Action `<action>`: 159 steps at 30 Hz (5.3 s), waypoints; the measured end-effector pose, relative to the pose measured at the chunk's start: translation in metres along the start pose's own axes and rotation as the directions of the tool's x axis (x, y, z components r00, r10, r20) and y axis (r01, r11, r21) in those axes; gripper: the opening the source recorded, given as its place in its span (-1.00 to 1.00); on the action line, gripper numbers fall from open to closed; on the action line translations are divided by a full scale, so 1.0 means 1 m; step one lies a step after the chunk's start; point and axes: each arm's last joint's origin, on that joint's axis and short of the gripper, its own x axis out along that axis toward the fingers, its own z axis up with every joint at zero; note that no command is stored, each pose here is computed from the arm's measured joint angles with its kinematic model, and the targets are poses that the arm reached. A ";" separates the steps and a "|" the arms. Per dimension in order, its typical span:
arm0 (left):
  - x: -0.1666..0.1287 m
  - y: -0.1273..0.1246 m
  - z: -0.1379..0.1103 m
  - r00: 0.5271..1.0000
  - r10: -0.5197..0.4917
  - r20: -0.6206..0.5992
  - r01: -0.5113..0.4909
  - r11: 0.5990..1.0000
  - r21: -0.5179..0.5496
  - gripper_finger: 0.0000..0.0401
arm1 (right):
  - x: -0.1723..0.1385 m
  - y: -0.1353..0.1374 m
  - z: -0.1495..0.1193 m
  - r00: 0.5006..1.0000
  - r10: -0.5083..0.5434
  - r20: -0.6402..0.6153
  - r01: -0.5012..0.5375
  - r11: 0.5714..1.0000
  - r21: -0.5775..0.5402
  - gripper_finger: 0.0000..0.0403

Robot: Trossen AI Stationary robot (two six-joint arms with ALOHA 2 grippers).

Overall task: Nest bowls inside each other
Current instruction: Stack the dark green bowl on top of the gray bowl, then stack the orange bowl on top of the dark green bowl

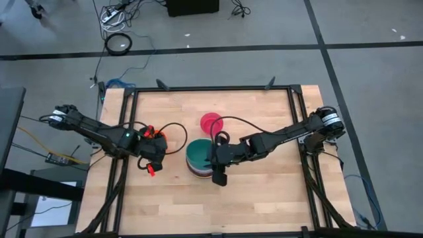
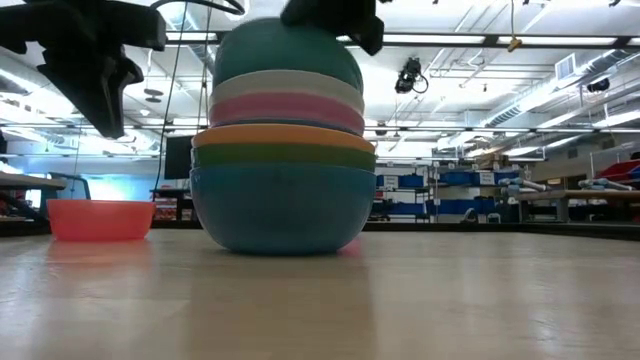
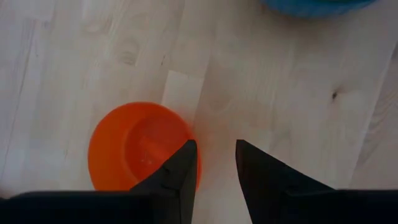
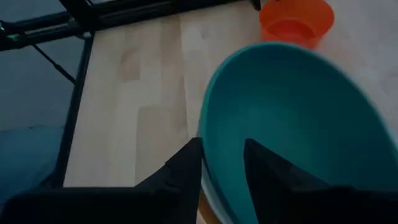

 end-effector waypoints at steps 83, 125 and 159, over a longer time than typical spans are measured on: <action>0.066 0.006 -0.049 0.992 0.030 -0.122 -0.034 0.999 -0.030 -0.40 | -0.130 0.018 0.001 0.945 -0.256 0.202 0.270 0.962 -0.045 -0.52; -0.055 -0.013 0.068 0.776 -0.189 0.602 0.110 0.980 0.167 -0.99 | -0.126 -0.013 -0.007 0.884 -0.461 0.074 0.460 0.887 0.037 -0.54; 0.008 -0.052 0.113 0.804 -0.413 0.428 0.338 0.909 0.242 -0.61 | -0.122 -0.032 -0.002 0.882 -0.471 0.026 0.467 0.879 0.096 -0.52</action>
